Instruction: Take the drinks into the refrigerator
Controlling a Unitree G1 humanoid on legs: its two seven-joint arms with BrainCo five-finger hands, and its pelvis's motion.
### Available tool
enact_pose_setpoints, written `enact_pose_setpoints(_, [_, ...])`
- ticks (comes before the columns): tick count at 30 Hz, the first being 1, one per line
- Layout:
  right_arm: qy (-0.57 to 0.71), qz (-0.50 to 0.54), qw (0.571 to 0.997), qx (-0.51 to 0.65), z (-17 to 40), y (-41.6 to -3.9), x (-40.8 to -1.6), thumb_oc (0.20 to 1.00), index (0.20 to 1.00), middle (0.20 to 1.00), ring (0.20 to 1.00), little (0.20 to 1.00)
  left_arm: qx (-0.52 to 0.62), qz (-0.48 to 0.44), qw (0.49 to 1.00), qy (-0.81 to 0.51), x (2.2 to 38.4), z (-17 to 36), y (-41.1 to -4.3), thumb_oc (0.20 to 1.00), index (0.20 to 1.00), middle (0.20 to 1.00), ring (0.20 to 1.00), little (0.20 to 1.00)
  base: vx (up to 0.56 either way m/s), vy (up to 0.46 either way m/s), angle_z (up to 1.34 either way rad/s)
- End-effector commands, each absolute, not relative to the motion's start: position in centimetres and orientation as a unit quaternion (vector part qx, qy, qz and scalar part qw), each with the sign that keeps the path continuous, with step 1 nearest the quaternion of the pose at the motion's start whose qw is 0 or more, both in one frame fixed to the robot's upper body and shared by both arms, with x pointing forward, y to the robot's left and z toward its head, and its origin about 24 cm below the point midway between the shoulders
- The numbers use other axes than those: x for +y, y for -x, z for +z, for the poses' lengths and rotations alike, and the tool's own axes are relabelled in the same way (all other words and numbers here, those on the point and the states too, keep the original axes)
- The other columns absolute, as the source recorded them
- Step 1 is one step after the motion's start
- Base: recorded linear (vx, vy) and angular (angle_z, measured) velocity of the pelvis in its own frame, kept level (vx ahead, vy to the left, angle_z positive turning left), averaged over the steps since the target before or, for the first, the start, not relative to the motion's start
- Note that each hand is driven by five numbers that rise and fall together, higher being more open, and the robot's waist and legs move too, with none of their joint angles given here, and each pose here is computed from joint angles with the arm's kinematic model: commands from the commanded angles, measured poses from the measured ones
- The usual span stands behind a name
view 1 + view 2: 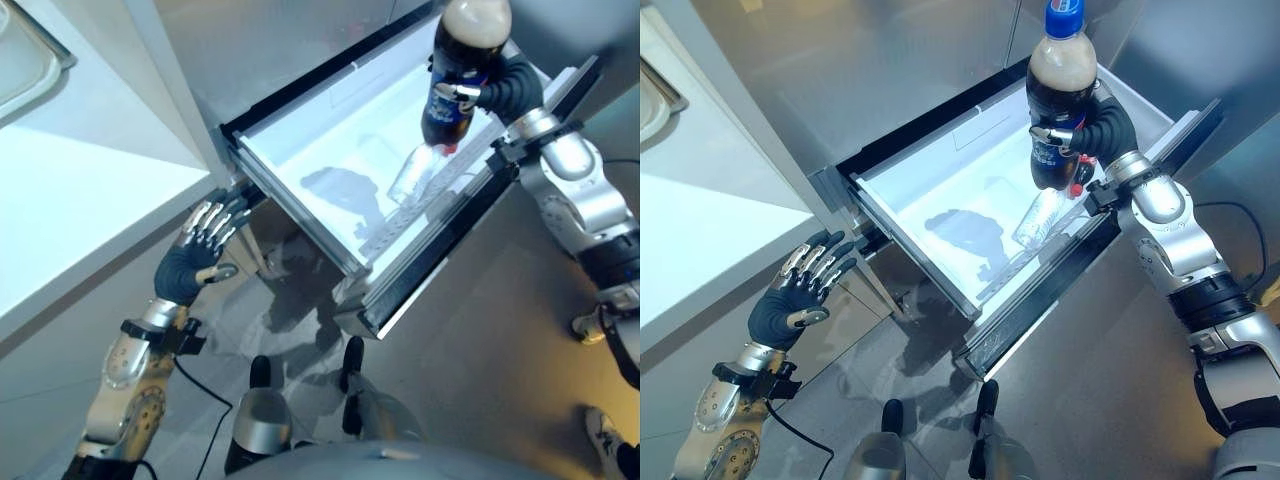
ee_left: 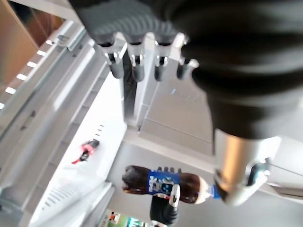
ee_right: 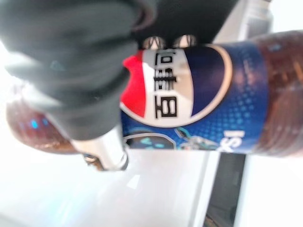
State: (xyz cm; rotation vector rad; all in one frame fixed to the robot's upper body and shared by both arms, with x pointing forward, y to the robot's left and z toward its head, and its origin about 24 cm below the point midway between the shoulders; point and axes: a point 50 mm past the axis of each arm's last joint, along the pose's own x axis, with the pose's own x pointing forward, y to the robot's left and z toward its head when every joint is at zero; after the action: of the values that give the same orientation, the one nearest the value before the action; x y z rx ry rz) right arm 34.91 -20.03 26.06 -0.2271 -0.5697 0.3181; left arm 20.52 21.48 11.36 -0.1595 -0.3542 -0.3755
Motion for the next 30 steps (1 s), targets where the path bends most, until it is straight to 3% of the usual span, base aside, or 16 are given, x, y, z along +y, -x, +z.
enact_pose_setpoints(1, [0.105,0.127,0.89,-0.425,35.2,-33.9,-19.0,0.2,0.2,0.2,0.2,0.2,-0.248,-0.222,0.94,0.079,20.2,14.4,-19.4,1.0,1.0,1.0,1.0,1.0,-0.03,-0.018,0.05])
enact_pose_setpoints(7, [0.117,0.115,0.914,-0.37,32.8,-36.2,-18.3,0.2,0.2,0.2,0.2,0.2,-0.252,-0.22,0.939,0.079,19.9,14.6,-19.7,1.0,1.0,1.0,1.0,1.0,-0.03,-0.005,0.02])
enact_pose_setpoints(12, [0.251,0.132,0.915,-0.288,29.7,-37.8,-17.3,0.2,0.2,0.2,0.2,0.2,-0.252,-0.231,0.937,0.07,19.1,14.6,-19.8,1.0,1.0,1.0,1.0,1.0,-0.02,0.003,0.01])
enact_pose_setpoints(18, [0.247,0.105,0.936,-0.229,26.2,-39.4,-17.1,0.2,0.2,0.2,0.2,0.2,-0.262,-0.226,0.936,0.065,18.9,14.9,-20.2,1.0,1.0,1.0,1.0,1.0,-0.03,-0.005,0.04])
enact_pose_setpoints(25, [0.291,0.178,0.926,-0.163,21.6,-40.2,-11.8,0.2,0.2,0.2,0.2,0.2,-0.246,-0.2,0.947,0.054,19.3,14.3,-20.5,1.0,1.0,1.0,1.0,1.0,-0.01,-0.005,0.01])
enact_pose_setpoints(30, [0.276,0.186,0.932,-0.146,19.3,-40.0,-10.3,0.2,0.2,0.2,0.2,0.2,-0.248,-0.186,0.949,0.057,19.4,14.2,-20.6,1.0,1.0,1.0,1.0,1.0,0.0,-0.004,-0.02])
